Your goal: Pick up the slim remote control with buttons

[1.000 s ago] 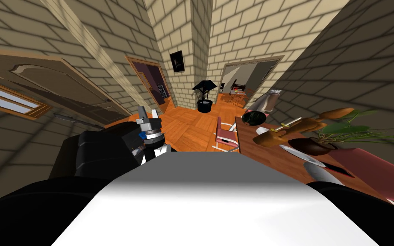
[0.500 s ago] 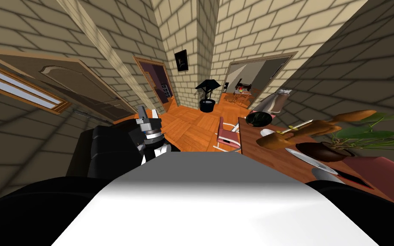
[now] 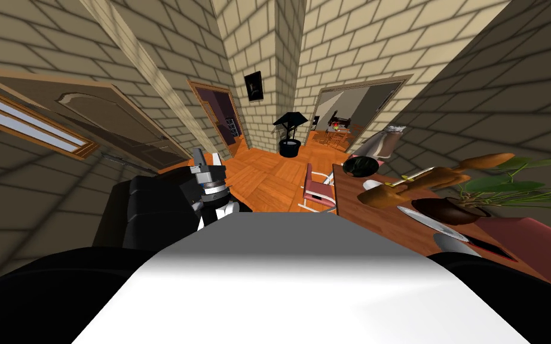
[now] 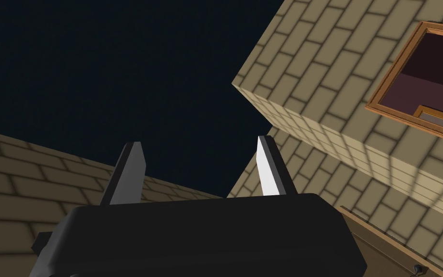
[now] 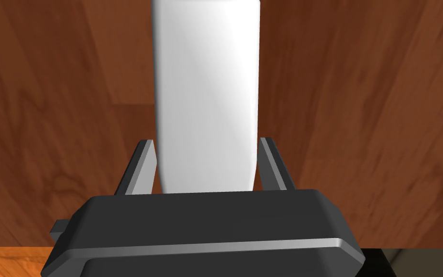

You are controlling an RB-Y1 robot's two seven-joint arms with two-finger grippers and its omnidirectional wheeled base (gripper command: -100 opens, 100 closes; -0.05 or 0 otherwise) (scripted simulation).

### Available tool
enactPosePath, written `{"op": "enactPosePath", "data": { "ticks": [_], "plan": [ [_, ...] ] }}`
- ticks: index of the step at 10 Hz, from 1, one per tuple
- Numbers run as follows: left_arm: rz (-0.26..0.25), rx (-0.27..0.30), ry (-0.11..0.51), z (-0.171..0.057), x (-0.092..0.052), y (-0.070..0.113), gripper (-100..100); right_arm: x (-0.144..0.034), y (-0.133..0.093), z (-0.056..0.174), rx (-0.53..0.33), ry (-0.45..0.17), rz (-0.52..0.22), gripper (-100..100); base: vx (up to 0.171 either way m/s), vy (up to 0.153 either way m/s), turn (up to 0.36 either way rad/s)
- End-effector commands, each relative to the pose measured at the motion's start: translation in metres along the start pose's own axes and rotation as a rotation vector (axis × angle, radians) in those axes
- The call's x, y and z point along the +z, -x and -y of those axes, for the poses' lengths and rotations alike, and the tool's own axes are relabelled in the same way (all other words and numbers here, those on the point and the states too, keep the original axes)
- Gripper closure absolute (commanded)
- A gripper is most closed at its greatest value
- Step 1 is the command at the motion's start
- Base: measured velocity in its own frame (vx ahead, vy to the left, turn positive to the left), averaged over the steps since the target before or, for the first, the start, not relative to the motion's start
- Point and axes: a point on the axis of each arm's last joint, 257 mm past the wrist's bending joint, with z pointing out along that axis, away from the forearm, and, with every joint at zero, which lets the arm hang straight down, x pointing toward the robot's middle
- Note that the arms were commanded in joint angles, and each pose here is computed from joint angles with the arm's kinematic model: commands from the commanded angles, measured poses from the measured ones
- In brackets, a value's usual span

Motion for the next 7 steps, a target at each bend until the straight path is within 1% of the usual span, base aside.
{"op": "enactPosePath", "data": {
  "ticks": [1,2,3,5,6,7],
  "plan": [
    [0.000,0.000,0.000,0.000,0.000,0.000,0,0.000,0.000,0.000,0.000,0.000,0.000,100,0.000,0.000,0.000],
    [0.000,0.000,0.000,0.000,0.000,0.000,0,0.000,0.000,0.000,0.000,0.000,0.000,0,0.000,0.000,0.000],
    [0.000,0.000,0.000,0.000,0.000,0.000,0,-0.007,-0.002,0.003,-0.018,-0.006,0.000,100,0.030,-0.008,-0.125],
    [0.000,0.000,0.000,0.000,0.000,0.000,0,-0.017,-0.004,0.005,-0.042,-0.006,0.001,100,0.074,-0.010,-0.173],
    [0.000,0.000,0.000,0.000,0.000,0.000,0,-0.015,-0.003,0.004,-0.036,-0.005,0.000,100,0.033,-0.002,-0.020],
    [0.000,0.000,0.000,0.000,0.000,0.000,0,-0.015,-0.002,0.004,-0.035,-0.006,0.000,0,0.006,0.000,0.005]
  ]
}}
